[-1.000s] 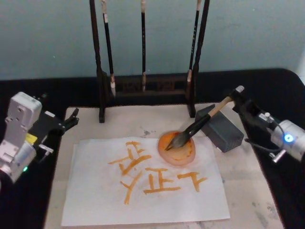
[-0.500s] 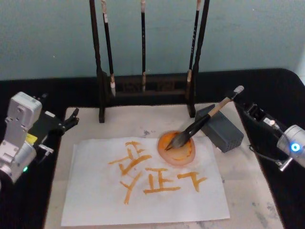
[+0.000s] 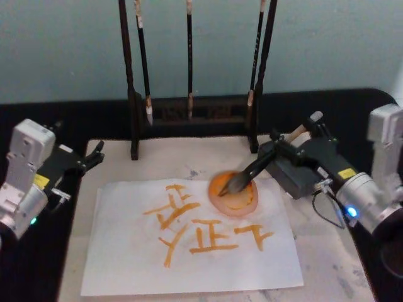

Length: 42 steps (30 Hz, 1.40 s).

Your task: Pick up the brush from the inkstone, write on the paper, then place the brush back to its original position.

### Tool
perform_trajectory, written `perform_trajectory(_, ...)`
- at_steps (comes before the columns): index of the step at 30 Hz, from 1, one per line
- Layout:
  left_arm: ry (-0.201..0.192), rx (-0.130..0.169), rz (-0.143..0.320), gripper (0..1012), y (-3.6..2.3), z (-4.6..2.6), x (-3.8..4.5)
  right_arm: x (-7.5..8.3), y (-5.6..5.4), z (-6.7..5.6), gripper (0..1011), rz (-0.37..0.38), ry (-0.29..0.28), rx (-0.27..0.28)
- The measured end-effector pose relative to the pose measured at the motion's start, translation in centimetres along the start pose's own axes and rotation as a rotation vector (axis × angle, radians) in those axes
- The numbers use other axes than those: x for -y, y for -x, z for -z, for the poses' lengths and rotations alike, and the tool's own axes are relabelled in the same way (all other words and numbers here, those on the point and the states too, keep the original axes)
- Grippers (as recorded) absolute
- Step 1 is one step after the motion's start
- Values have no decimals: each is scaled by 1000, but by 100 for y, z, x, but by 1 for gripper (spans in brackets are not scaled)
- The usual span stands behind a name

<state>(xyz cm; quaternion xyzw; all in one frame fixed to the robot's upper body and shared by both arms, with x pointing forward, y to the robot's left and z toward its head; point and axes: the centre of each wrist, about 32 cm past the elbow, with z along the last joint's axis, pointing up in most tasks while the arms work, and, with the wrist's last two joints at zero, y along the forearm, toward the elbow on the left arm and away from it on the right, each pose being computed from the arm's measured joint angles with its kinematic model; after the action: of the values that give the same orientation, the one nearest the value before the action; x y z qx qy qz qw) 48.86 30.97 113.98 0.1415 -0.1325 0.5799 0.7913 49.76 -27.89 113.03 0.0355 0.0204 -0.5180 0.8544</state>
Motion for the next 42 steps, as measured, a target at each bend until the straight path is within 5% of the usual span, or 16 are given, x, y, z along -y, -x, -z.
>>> perform_trajectory(4,0,0,0,1010,0,0,0,-37,41,113,1000,-7,-5,162)
perform_trajectory(13,0,0,0,1009,0,0,0,-92,57,213,1000,-17,21,275)
perform_trajectory(42,0,0,0,1010,0,0,0,-98,55,218,1000,-17,28,285)
